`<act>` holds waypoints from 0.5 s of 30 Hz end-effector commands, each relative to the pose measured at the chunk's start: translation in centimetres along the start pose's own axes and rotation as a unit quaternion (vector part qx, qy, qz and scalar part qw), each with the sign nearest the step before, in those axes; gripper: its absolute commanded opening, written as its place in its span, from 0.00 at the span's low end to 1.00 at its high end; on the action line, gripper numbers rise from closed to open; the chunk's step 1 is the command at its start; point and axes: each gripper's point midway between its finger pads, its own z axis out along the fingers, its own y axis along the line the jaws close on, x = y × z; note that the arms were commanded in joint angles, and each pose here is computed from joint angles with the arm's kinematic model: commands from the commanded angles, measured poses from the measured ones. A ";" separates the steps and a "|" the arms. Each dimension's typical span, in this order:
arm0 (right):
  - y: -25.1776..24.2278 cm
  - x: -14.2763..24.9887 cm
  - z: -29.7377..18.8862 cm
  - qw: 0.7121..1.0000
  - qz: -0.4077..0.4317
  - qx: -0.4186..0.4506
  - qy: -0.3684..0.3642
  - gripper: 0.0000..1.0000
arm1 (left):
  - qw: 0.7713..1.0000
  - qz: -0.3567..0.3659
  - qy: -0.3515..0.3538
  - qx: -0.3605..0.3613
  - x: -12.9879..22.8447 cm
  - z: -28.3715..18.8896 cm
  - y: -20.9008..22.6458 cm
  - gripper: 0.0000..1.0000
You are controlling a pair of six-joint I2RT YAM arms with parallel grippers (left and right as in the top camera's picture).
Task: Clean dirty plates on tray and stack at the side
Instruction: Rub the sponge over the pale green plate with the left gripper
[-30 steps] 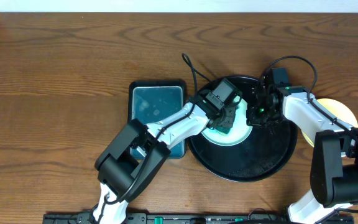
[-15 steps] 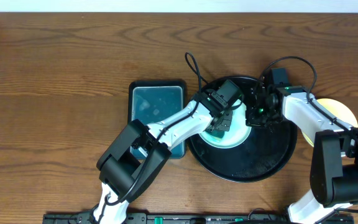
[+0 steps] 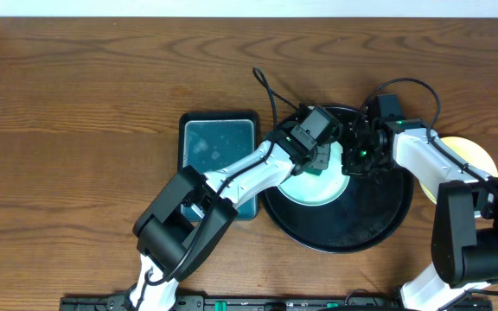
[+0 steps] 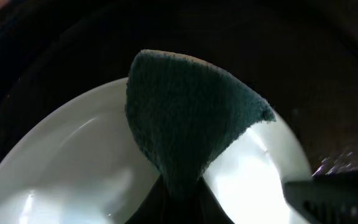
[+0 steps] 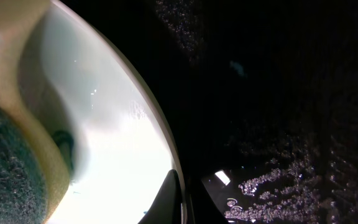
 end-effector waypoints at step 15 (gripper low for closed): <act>-0.1 0.6 0.4 1.000 -0.008 0.012 0.010 0.01 | 0.995 -0.004 0.090 -0.053 5.0 0.4 2.7 0.08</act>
